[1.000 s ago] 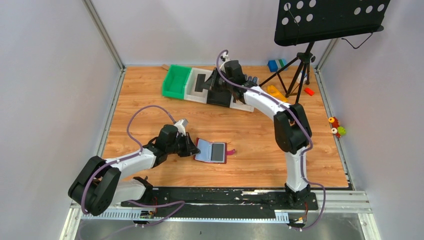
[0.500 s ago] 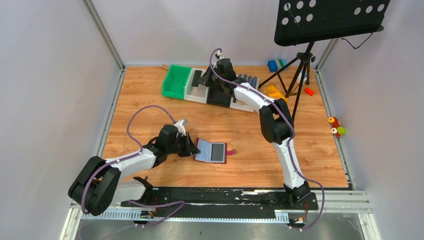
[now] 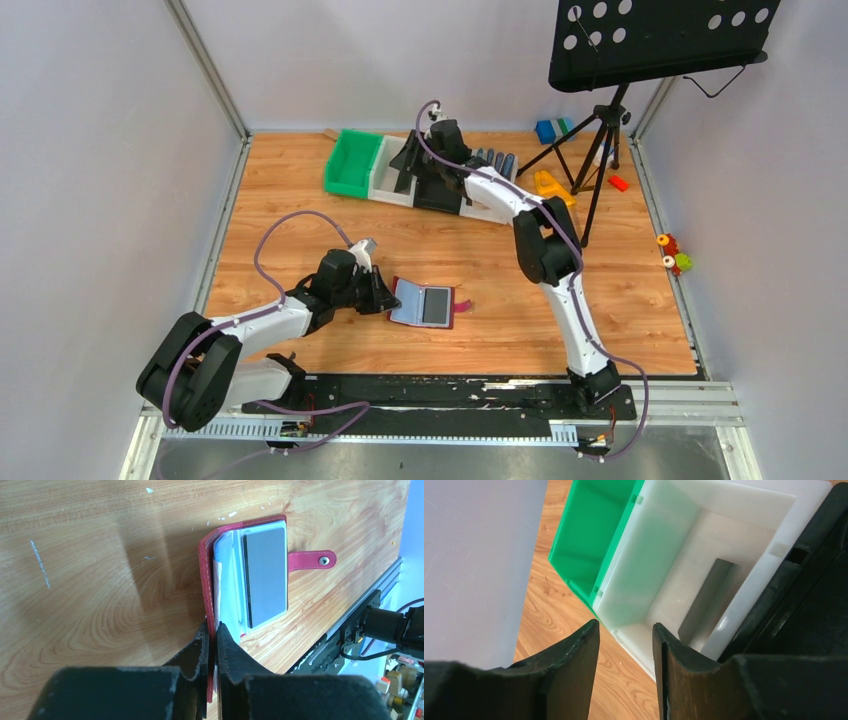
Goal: Take the credit cards out of the card holder
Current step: Place the credit card in the storage box, then remove the credit card from the card holder.
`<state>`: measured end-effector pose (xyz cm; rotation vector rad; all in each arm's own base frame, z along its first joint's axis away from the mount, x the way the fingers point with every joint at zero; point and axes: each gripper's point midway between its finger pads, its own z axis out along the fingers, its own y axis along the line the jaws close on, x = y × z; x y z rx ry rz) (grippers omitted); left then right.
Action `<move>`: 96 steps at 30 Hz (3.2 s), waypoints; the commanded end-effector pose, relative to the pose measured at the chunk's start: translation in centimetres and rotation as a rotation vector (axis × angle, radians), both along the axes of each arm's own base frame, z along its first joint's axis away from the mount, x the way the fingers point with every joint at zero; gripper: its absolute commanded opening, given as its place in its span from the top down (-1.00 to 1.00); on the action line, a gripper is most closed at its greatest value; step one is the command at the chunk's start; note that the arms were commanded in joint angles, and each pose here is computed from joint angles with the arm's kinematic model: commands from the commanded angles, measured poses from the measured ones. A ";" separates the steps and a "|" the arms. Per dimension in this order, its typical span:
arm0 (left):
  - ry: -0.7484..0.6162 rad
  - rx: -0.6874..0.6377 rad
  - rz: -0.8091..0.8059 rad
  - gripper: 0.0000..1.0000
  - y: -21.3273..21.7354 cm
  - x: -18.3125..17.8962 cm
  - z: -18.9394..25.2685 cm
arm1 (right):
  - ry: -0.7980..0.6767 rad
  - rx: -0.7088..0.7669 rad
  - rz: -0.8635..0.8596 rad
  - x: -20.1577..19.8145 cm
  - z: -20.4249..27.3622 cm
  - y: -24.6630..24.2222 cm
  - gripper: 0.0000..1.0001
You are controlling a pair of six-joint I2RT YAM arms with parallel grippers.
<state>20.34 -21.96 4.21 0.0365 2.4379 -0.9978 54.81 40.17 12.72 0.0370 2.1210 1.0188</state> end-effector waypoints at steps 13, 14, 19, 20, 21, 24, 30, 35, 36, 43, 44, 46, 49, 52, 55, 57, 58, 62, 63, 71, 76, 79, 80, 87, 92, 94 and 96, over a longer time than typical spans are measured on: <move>-0.049 0.002 -0.038 0.87 -0.4 0.7 1.0 | -0.191 -0.070 0.154 -14.5 11.5 -6.5 -0.28; -0.050 -0.003 -0.041 0.87 -0.5 0.7 1.1 | -0.170 -0.078 0.168 -15.9 11.0 -7.0 -0.31; -0.057 -0.012 -0.048 0.86 -0.6 0.6 1.5 | -0.041 -0.090 0.218 -23.2 5.8 -9.7 -0.43; -0.059 -0.013 -0.051 0.85 -0.6 0.6 1.6 | -0.027 -0.075 0.236 -24.6 5.2 -10.1 -0.43; -0.058 -0.012 -0.053 0.83 -0.6 0.5 1.6 | -0.015 -0.063 0.254 -25.9 4.6 -10.5 -0.45; -0.058 -0.010 -0.057 0.78 -0.5 0.3 1.7 | 0.000 -0.081 0.264 -29.1 3.5 -12.2 -0.63; -0.052 -0.016 -0.071 0.64 -0.6 0.1 1.9 | 0.109 -0.172 0.243 -33.3 -1.0 -14.9 -0.79; -0.043 -0.020 -0.071 0.22 -0.7 0.0 1.8 | 0.186 -0.166 0.263 -35.2 -3.6 -15.1 -0.57; -0.040 -0.022 -0.071 0.13 -0.7 -0.1 1.7 | 0.197 -0.171 0.269 -35.5 -4.1 -15.0 -0.55; -0.014 -0.003 -0.087 0.03 -1.5 -0.3 0.7 | 0.238 -0.184 0.295 -36.3 -6.4 -13.7 -0.42; -0.009 -0.008 -0.090 0.03 -1.7 -0.3 0.5 | 0.240 -0.178 0.301 -36.4 -6.4 -13.4 -0.41; 0.004 -0.027 -0.100 0.06 -2.4 -0.5 0.1 | 0.241 -0.154 0.321 -36.4 -6.6 -12.7 -0.36; 0.013 -0.090 -0.125 0.34 -3.6 -0.6 0.1 | 0.247 -0.122 0.335 -36.6 -6.6 -12.2 -0.31; -0.006 -0.128 -0.131 0.91 -4.1 -0.3 0.4 | 0.249 -0.104 0.335 -36.7 -6.6 -12.0 -0.31; -0.039 -0.159 -0.122 1.00 -4.3 -0.1 1.4 | 0.216 -0.077 0.310 -36.6 -5.8 -12.3 -0.47; -0.076 -0.196 -0.103 1.00 -4.3 0.1 2.7 | 0.183 -0.049 0.272 -36.6 -5.1 -13.0 -0.68; -0.089 -0.215 -0.088 1.00 -4.2 0.2 3.4 | 0.163 -0.035 0.254 -36.6 -4.6 -13.3 -0.80; -0.143 -0.314 -0.073 1.00 -4.3 0.3 7.1 | 0.116 0.019 0.211 -36.6 -2.9 -14.5 -1.00; -0.149 -0.336 -0.085 1.00 -4.5 0.1 8.0 | 0.110 0.043 0.216 -36.7 -2.4 -14.6 -1.00; -0.160 -0.576 -0.159 1.00 -5.7 -1.6 14.8 | 0.083 0.268 0.270 -37.2 1.7 -13.9 -1.00; -0.172 -0.670 -0.195 1.00 -5.8 -2.6 17.6 | 0.021 0.364 0.258 -37.2 3.6 -14.1 -1.00; -0.182 -0.697 -0.205 1.00 -5.7 -3.0 18.5 | -0.034 0.413 0.262 -37.5 5.1 -14.2 -0.97; -0.184 -0.699 -0.209 1.00 -5.7 -3.1 18.6 | -0.054 0.432 0.266 -37.6 5.7 -14.3 -0.89; -0.183 -0.640 -0.262 1.00 -5.9 -3.5 18.0 | -0.153 0.459 0.287 -37.9 8.9 -14.5 -0.14; -0.180 -0.643 -0.288 1.00 -6.0 -3.8 18.1 | -0.137 0.466 0.296 -37.9 8.6 -14.4 0.69; -0.179 -0.642 -0.293 1.00 -6.0 -3.9 18.1 | -0.130 0.464 0.295 -37.9 8.4 -14.3 0.82; -0.177 -0.631 -0.294 0.80 -6.0 -3.9 17.9 | -0.126 0.456 0.293 -37.9 8.0 -14.4 1.00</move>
